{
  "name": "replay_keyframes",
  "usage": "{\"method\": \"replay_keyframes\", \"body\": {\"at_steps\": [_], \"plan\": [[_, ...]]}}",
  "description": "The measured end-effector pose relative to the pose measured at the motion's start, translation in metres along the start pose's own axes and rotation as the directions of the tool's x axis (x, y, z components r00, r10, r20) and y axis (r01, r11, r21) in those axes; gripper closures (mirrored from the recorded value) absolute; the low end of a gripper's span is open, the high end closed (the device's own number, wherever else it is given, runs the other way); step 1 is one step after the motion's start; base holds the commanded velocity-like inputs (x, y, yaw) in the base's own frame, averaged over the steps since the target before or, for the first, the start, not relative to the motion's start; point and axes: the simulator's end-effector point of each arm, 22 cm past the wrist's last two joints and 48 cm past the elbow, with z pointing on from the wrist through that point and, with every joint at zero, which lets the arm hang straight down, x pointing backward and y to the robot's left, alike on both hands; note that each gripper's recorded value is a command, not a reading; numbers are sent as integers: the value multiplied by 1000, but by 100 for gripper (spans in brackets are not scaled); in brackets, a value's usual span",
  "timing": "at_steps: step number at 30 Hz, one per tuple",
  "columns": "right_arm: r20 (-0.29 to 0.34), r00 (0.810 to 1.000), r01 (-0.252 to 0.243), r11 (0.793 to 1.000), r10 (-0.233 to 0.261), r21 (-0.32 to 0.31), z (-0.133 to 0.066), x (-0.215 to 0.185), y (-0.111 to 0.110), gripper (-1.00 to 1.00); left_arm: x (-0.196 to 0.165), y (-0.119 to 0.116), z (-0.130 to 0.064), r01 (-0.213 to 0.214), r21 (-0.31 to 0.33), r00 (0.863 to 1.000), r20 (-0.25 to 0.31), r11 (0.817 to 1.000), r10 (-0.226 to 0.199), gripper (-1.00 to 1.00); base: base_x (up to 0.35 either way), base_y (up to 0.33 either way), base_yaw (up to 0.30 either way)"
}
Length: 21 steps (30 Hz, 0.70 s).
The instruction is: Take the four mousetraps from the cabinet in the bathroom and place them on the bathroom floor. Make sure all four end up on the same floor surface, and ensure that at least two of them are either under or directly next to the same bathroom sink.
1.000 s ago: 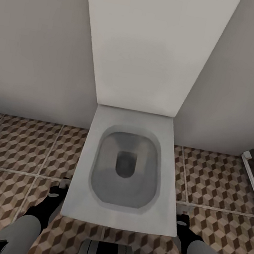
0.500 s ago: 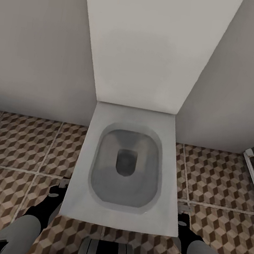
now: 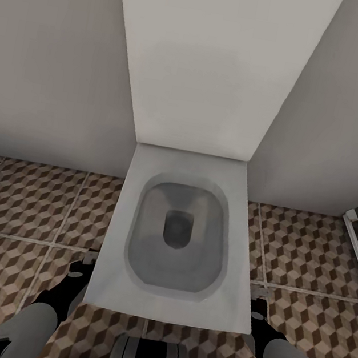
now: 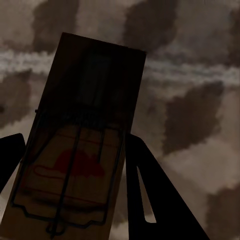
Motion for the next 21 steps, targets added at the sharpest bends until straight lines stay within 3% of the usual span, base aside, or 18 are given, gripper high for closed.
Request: {"method": "replay_keyframes", "body": {"at_steps": [6, 21], "plan": [[7, 999, -36, 999, 36, 2, 0, -1, -1, 100, -3, 0, 0, 1, -1, 1000, 9, 1000, -1, 100, 0, 0, 0], [4, 999, -43, 998, 43, -35, 1, 1, 6, 100, -2, 0, 1, 2, 1, 1000, 20, 1000, -2, 100, 0, 0, 0]]}}
